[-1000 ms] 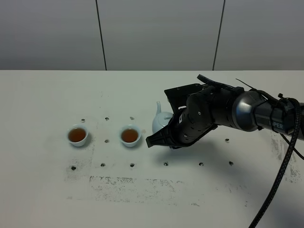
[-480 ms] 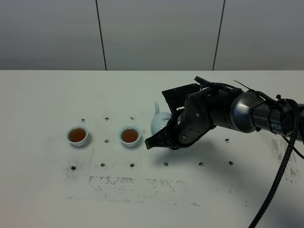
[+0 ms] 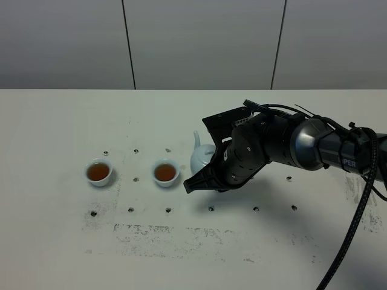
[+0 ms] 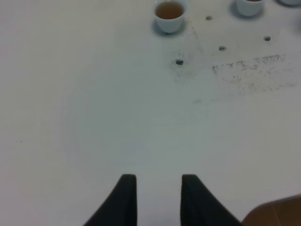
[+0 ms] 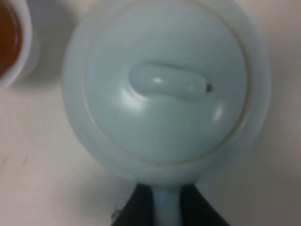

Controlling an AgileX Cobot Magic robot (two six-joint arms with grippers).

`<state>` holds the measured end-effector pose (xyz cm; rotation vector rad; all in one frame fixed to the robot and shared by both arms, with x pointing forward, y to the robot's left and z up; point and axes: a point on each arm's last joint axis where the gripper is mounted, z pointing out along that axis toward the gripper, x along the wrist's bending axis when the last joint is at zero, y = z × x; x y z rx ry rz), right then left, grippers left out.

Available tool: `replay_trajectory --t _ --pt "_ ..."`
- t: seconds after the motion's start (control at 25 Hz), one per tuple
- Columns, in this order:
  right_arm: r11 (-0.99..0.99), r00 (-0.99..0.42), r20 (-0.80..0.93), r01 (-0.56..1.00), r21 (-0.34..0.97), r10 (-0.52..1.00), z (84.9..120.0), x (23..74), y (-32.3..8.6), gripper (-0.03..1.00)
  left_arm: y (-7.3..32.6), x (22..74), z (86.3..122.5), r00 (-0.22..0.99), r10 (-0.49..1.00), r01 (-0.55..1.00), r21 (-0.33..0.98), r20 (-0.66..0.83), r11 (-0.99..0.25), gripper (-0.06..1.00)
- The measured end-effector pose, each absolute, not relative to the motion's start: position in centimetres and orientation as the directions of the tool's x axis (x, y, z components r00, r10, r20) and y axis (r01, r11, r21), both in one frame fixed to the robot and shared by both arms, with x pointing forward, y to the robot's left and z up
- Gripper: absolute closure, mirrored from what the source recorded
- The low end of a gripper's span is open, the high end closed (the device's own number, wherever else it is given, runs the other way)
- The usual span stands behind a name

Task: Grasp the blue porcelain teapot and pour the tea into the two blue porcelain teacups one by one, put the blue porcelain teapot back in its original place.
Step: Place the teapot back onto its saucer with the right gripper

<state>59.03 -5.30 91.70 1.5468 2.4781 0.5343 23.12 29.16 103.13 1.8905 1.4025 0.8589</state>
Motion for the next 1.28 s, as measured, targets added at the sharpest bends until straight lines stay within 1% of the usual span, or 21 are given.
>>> replay_trajectory --t 0.48,0.72,0.92,1.12,1.28 --pt "0.442 -0.472 -0.010 0.816 0.372 0.881 91.6 59.1 -5.7 0.91 29.2 23.1 103.1 0.223 0.966 0.558 0.794 0.134 -0.239 0.65" --pt "0.506 -0.509 -0.085 0.797 0.330 0.857 93.3 58.3 -6.2 0.90 29.2 23.1 103.1 0.223 0.966 0.558 0.794 0.134 -0.239 0.65" --pt "0.522 -0.530 -0.098 0.757 0.392 0.842 95.6 57.5 -6.0 0.90 29.2 23.1 103.1 0.223 0.966 0.558 0.794 0.134 -0.239 0.65" --pt "0.520 -0.550 -0.077 0.721 0.458 0.831 94.7 55.8 -6.9 0.90 29.2 23.1 103.1 0.223 0.966 0.558 0.794 0.134 -0.239 0.65" --pt "0.510 -0.558 -0.065 0.698 0.503 0.828 94.7 55.4 -7.1 0.90 29.2 23.1 103.1 0.223 0.966 0.558 0.794 0.134 -0.239 0.65"
